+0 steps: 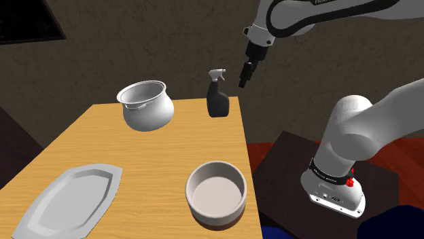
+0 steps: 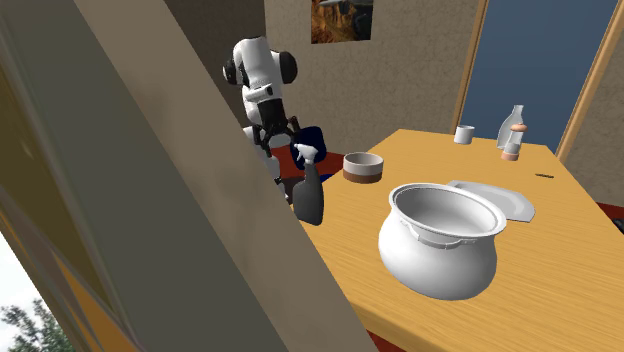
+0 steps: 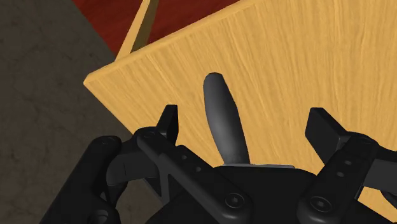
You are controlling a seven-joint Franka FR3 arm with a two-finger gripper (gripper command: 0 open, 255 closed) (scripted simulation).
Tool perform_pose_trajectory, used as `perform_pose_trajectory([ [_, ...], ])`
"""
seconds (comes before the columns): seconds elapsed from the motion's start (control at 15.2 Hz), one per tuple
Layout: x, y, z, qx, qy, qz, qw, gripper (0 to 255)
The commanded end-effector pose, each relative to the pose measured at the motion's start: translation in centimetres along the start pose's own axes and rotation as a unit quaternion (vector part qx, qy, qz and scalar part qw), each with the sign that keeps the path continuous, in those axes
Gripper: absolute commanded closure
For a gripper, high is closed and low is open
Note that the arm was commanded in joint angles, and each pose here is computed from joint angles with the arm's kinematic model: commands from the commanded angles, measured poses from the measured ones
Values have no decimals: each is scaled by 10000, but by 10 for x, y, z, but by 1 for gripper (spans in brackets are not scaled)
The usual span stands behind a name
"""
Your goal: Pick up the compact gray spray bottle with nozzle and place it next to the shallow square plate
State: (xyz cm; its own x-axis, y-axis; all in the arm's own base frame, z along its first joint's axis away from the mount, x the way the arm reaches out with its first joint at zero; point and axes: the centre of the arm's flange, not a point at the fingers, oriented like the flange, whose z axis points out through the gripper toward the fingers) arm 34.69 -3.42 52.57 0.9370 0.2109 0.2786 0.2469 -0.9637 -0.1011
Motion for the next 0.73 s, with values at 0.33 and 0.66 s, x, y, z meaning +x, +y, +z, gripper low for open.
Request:
perform_pose_trajectory([
  [0.33, 37, 21, 65, 325, 1003, -1809, 9778, 0],
  [0.66, 49, 21, 90, 377, 1150, -2079, 9706, 0],
])
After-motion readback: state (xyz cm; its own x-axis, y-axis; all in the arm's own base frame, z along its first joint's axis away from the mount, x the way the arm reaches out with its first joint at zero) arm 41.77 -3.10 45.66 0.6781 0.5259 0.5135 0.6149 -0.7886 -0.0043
